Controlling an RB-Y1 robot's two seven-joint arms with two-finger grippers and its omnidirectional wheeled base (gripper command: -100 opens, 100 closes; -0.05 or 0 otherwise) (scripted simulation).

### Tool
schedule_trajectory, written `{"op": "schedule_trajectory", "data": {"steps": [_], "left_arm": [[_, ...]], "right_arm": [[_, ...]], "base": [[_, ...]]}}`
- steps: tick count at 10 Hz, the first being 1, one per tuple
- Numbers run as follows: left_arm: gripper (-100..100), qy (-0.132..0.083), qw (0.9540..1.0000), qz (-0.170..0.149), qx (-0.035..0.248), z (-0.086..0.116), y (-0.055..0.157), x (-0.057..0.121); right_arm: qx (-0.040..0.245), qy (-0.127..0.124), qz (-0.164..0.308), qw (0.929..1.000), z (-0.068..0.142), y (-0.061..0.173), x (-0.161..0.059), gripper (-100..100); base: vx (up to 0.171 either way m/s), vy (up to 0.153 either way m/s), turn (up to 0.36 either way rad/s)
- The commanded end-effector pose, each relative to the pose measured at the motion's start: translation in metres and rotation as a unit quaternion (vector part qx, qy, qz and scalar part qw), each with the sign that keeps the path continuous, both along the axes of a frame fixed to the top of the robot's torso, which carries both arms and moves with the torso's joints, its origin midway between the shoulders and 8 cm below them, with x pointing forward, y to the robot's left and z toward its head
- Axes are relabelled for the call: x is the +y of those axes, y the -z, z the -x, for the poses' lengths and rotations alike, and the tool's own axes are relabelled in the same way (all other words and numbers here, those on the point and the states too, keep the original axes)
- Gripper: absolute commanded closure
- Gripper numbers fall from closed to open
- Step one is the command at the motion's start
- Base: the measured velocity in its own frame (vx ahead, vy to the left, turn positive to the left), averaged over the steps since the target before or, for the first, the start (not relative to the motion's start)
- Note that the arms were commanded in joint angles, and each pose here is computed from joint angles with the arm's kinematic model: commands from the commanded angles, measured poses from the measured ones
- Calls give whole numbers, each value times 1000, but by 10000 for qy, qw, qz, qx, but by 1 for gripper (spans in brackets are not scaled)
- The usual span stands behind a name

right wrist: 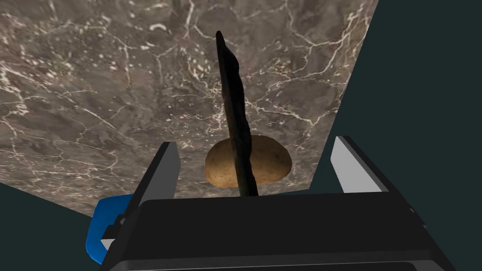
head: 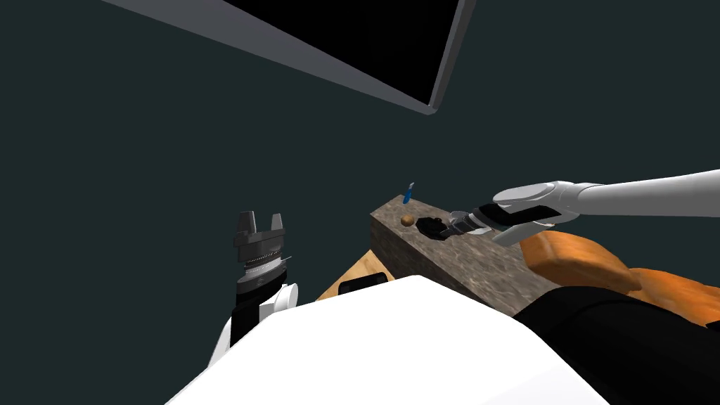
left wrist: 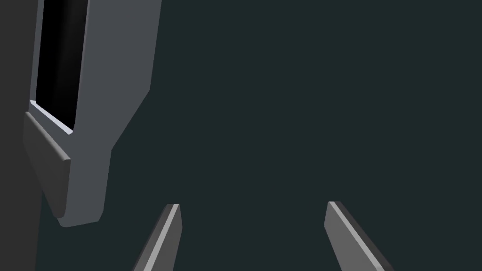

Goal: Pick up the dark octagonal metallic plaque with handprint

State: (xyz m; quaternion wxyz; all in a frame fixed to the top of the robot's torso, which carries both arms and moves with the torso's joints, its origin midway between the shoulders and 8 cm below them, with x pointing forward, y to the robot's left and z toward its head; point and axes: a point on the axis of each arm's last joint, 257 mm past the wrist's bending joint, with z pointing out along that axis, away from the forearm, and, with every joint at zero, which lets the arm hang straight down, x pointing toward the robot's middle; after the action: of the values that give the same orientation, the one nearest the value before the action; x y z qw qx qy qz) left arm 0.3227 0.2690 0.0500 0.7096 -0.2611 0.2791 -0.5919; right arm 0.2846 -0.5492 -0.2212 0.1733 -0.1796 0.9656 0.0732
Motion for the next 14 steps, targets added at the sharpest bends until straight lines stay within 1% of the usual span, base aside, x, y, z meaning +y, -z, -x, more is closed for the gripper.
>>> {"op": "schedule_trajectory", "data": {"steps": [1, 4, 5, 6, 7, 9, 10, 11, 12, 13, 14], "left_arm": [[0, 0, 10000, 0, 0, 0, 0, 0], [0, 0, 10000, 0, 0, 0, 0, 0], [0, 0, 10000, 0, 0, 0, 0, 0], [0, -1, 10000, 0, 1, 0, 0, 0], [0, -1, 10000, 0, 1, 0, 0, 0], [0, -1, 10000, 0, 1, 0, 0, 0], [0, -1, 10000, 0, 1, 0, 0, 0], [0, -1, 10000, 0, 1, 0, 0, 0], [0, -1, 10000, 0, 1, 0, 0, 0], [0, -1, 10000, 0, 1, 0, 0, 0], [0, -1, 10000, 0, 1, 0, 0, 0]], "right_arm": [[79, -77, 181, 9998, -3, -11, -9, -100], [162, -177, 389, 9990, -9, -23, -15, -100], [147, -161, 351, 9991, -8, -21, -15, -100], [150, -165, 356, 9991, -8, -21, -15, 0], [151, -110, 354, 9992, 1, -12, -20, -100], [151, -110, 354, 9992, 1, -12, -20, -100], [154, -55, 353, 9992, 10, -2, -25, -100], [157, -27, 353, 9993, 15, 3, -28, -100], [156, -40, 343, 9993, 13, 0, -26, -100], [155, -42, 351, 9993, 14, 1, -26, 100], [155, -42, 351, 9993, 14, 1, -26, 100]], "base": [[-17, 13, 166], [-12, 14, 100], [-3, 3, 18], [0, 0, 0], [18, 17, 68], [23, 11, 29], [31, 10, 74], [41, 17, 86], [17, 7, 10], [0, 0, 0], [0, 0, 0]]}}
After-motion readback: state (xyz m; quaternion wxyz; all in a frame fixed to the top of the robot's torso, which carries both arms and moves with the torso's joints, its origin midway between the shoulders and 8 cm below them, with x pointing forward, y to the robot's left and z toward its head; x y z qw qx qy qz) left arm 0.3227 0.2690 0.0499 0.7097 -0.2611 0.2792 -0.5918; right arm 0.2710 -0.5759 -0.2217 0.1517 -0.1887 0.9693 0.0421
